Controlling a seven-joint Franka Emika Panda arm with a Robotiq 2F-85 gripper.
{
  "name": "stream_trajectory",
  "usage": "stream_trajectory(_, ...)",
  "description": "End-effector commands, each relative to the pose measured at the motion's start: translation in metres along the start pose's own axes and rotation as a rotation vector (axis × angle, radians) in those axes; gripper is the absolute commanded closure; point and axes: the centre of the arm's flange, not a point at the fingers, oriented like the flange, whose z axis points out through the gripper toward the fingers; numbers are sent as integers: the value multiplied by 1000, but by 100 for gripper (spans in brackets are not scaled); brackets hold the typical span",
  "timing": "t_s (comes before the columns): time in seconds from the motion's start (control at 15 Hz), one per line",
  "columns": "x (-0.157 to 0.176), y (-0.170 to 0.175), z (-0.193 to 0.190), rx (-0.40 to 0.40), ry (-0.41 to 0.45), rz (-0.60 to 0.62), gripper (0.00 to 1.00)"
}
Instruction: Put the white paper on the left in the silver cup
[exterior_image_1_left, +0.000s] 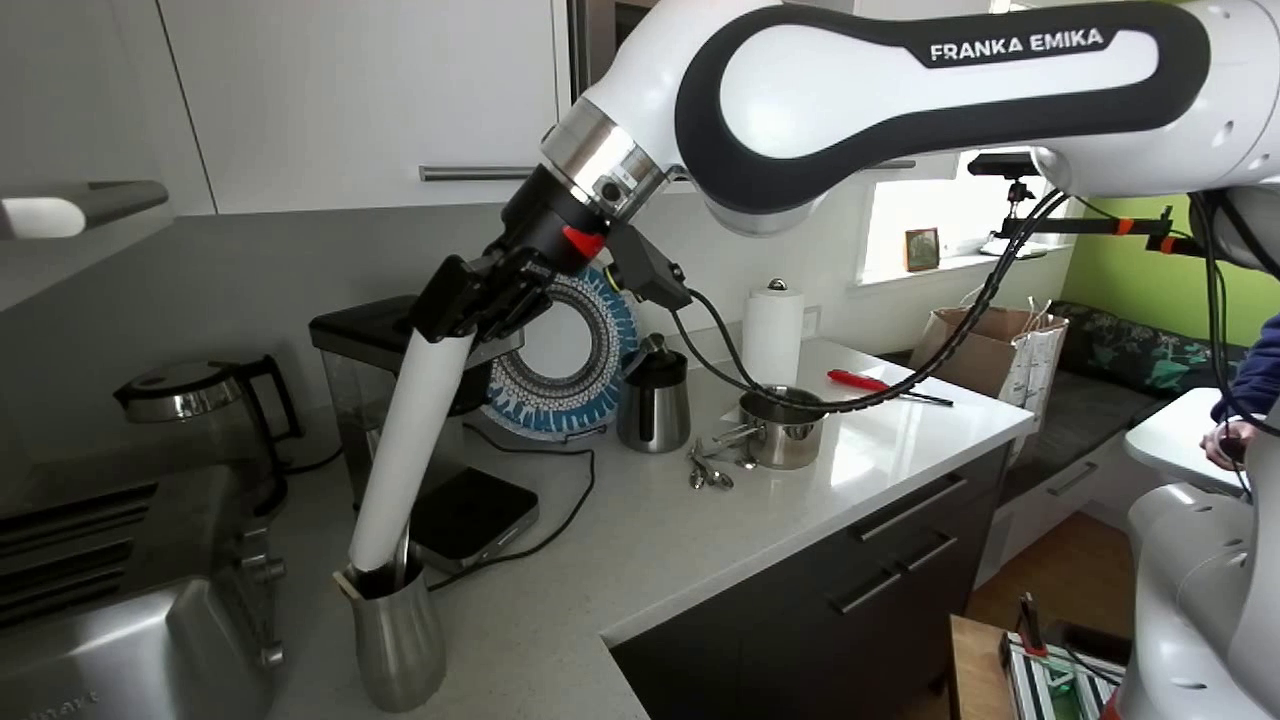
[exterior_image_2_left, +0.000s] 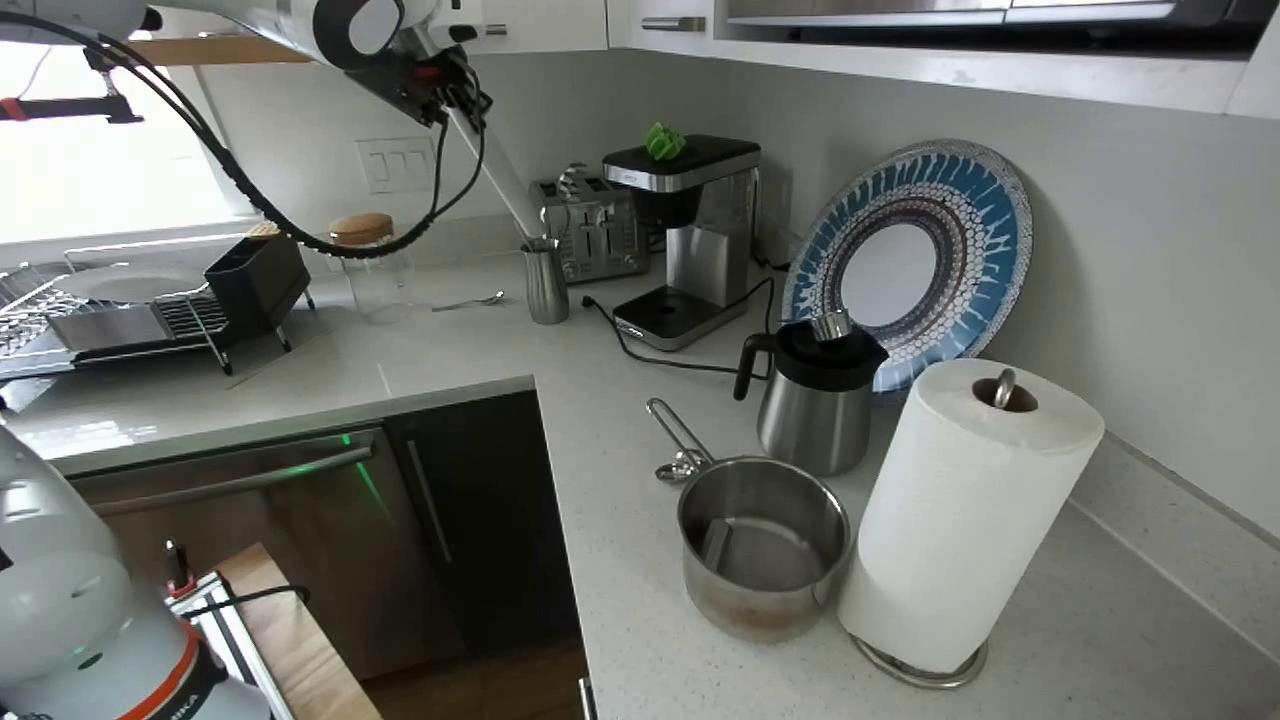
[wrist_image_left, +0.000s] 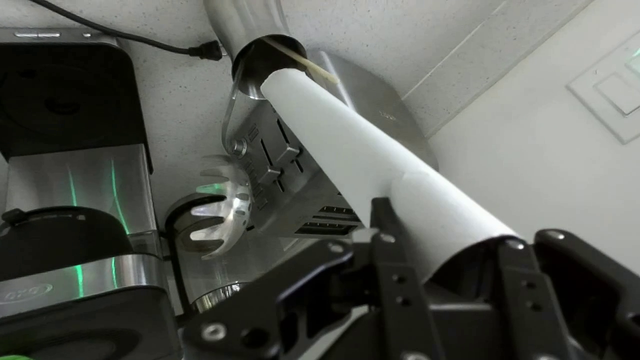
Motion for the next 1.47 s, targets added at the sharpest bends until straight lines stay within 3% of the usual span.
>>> stream_trajectory(0.0,-9,10,15,25,-6,39,99)
stream_trajectory(0.53,-24,33,40,-15,-54,125,99)
stream_trajectory(0.6,-26,37,42,-23,-51,142,71)
stream_trajectory(0.73,-27,45,44,-37,-36,170,65)
stream_trajectory(1.27,8,63,15,-86,99,177,4)
stream_trajectory(1.4,21,59,0,-88,145,151,0)
